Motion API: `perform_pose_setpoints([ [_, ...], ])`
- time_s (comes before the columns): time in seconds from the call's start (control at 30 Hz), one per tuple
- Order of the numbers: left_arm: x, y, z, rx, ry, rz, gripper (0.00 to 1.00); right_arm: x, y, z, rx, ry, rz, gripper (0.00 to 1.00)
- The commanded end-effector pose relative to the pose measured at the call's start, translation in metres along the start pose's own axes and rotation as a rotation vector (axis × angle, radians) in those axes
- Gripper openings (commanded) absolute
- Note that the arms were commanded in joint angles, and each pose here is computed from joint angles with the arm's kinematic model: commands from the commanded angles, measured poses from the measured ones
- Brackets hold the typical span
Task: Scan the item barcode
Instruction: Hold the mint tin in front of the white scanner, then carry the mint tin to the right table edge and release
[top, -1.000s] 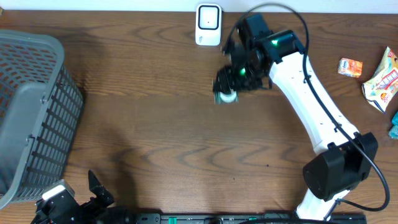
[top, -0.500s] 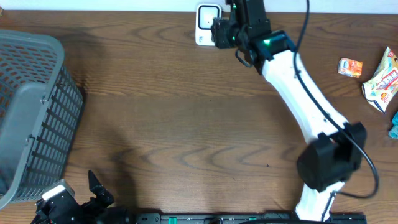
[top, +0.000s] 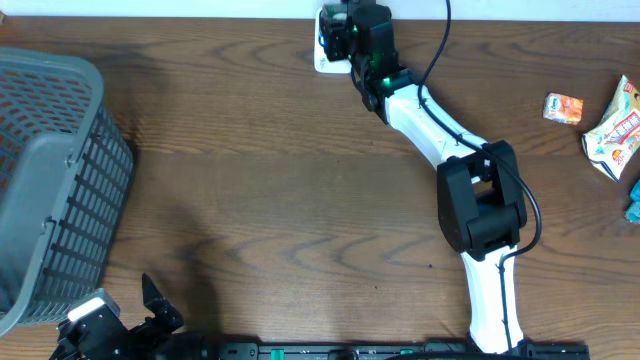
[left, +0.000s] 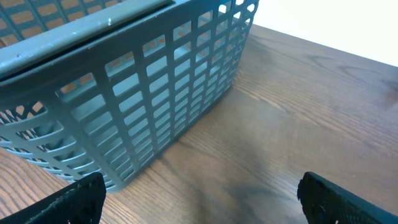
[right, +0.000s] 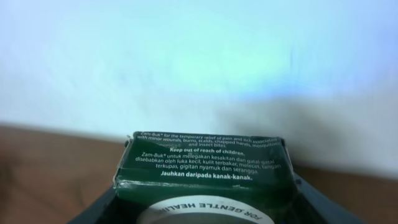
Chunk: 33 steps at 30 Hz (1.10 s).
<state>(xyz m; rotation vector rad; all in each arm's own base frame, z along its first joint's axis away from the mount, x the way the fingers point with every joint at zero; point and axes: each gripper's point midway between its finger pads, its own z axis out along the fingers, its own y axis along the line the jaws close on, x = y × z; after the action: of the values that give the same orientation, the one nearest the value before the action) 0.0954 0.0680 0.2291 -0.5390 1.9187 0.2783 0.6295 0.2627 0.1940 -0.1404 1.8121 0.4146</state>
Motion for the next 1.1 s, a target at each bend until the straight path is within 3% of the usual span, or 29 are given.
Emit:
perform_pose_setpoints([
  [0.0, -0.002, 0.001, -0.001, -0.004, -0.007, -0.009, 0.98, -0.005, -0.004, 0.008, 0.002, -0.069, -0.018, 0.36],
  [0.3, -0.002, 0.001, -0.001, -0.003, -0.007, -0.009, 0.98, -0.001, -0.006, 0.013, 0.002, -0.092, -0.077, 0.4],
  [0.53, -0.002, 0.001, -0.001, -0.003, -0.007, -0.009, 0.98, 0.009, -0.016, 0.014, 0.023, -0.044, -0.084, 0.37],
  [0.63, -0.002, 0.001, -0.001, -0.003, -0.007, -0.009, 0.98, -0.006, -0.034, 0.005, 0.082, -0.031, -0.09, 0.36],
  [0.77, -0.002, 0.001, -0.001, -0.003, -0.007, -0.009, 0.98, -0.031, -0.085, -0.028, 0.251, 0.055, -0.118, 0.34],
  [0.9, -0.002, 0.001, -0.001, -0.003, -0.007, -0.009, 0.98, -0.042, -0.172, -0.091, 0.507, 0.235, -0.158, 0.32],
  [1.07, -0.002, 0.001, -0.001, -0.003, -0.007, -0.009, 0.98, 0.003, -0.268, -0.171, 0.726, 0.545, -0.071, 0.31],
])
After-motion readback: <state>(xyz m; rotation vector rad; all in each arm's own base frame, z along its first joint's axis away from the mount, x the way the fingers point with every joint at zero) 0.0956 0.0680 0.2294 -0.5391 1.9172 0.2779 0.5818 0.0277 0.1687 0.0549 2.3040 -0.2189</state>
